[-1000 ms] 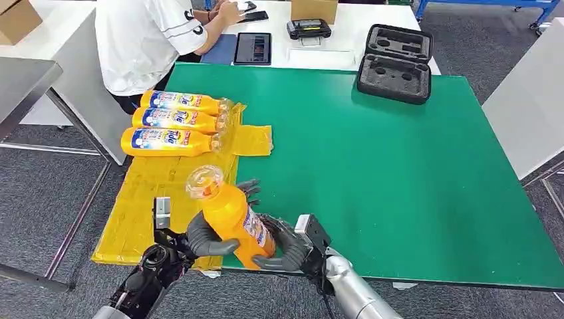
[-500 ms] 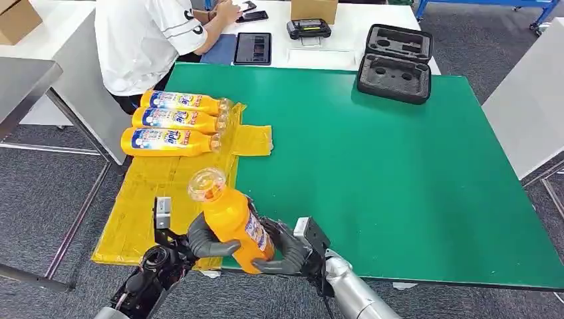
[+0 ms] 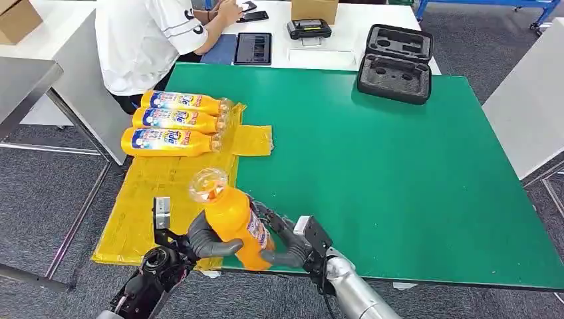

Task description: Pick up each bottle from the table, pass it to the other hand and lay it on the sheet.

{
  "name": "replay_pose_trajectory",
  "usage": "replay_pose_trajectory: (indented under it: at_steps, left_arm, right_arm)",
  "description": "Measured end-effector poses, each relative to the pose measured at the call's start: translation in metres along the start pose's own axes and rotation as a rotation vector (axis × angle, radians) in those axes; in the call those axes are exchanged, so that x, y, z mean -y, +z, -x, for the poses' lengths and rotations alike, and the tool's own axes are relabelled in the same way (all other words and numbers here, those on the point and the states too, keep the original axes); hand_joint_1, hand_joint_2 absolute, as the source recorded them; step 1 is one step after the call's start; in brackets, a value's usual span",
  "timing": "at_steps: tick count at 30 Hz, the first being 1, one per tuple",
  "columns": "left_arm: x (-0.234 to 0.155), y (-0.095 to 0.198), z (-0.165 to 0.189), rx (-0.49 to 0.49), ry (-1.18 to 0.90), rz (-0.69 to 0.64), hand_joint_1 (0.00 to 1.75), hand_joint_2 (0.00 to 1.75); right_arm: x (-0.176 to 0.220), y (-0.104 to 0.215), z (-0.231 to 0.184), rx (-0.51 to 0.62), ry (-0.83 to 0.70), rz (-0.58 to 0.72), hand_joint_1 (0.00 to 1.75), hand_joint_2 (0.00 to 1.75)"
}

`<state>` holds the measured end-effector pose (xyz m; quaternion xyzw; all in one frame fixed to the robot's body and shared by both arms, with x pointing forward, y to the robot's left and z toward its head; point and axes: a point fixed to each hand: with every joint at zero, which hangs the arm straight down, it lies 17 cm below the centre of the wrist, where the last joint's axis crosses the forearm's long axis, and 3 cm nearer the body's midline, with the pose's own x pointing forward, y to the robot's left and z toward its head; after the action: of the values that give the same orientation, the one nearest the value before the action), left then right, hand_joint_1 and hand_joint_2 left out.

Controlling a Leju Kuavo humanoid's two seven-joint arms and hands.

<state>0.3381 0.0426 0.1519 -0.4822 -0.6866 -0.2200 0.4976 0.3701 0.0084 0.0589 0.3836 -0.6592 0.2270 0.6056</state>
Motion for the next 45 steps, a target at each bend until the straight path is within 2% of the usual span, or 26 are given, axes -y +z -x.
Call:
replay_pose_trajectory:
  at_steps: [5, 11, 15, 22, 24, 25, 26, 31, 35, 36, 39, 42, 45]
  left_arm:
    - [-0.031, 0.005, -0.013, -0.001, -0.128, -0.107, 1.75, 1.75]
    - [-0.100, 0.018, -0.042, -0.056, -0.441, -0.292, 1.75, 1.75]
    - [-0.114, 0.020, -0.061, -0.038, -0.492, -0.317, 1.75, 1.75]
    - [-0.119, 0.022, -0.065, -0.039, -0.517, -0.330, 1.75, 1.75]
    - [-0.142, 0.030, -0.063, -0.118, -0.677, -0.401, 1.75, 1.75]
    - [-0.161, 0.037, -0.067, -0.180, -0.824, -0.453, 1.75, 1.75]
    - [-0.171, 0.042, -0.076, -0.199, -0.885, -0.474, 1.75, 1.75]
    - [-0.193, 0.050, -0.113, -0.198, -0.980, -0.503, 1.75, 1.75]
    - [-0.195, 0.052, -0.115, -0.209, -1.009, -0.500, 1.75, 1.75]
    - [-0.197, 0.053, -0.114, -0.229, -1.037, -0.498, 1.75, 1.75]
    - [-0.212, 0.068, -0.103, -0.408, -1.206, -0.429, 1.75, 1.75]
    - [-0.233, 0.098, -0.090, -0.645, -1.398, -0.325, 1.75, 1.75]
    - [-0.248, 0.124, -0.083, -0.808, -1.571, -0.260, 1.75, 1.75]
  right_arm:
    - [0.015, 0.007, -0.015, 0.051, 0.009, 0.034, 0.00, 0.00]
    - [0.029, 0.019, -0.037, 0.129, -0.029, 0.068, 0.00, 0.00]
    - [0.034, 0.023, -0.044, 0.152, -0.023, 0.078, 0.00, 0.00]
    - [0.037, 0.024, -0.049, 0.167, -0.017, 0.086, 0.00, 0.00]
    - [0.041, 0.027, -0.055, 0.193, -0.032, 0.108, 0.00, 0.00]
    - [0.046, 0.030, -0.063, 0.215, -0.036, 0.125, 0.00, 0.00]
    - [0.049, 0.031, -0.067, 0.221, -0.040, 0.130, 0.00, 0.00]
    - [0.063, 0.042, -0.081, 0.251, -0.023, 0.165, 0.00, 0.00]
    - [0.067, 0.044, -0.086, 0.262, -0.014, 0.173, 0.00, 0.00]
    - [0.067, 0.044, -0.087, 0.265, -0.013, 0.175, 0.00, 0.00]
    - [0.071, 0.045, -0.089, 0.270, -0.009, 0.182, 0.00, 0.00]
    - [0.075, 0.043, -0.095, 0.281, -0.008, 0.181, 0.00, 0.00]
    - [0.076, 0.044, -0.096, 0.285, -0.008, 0.183, 0.00, 0.00]
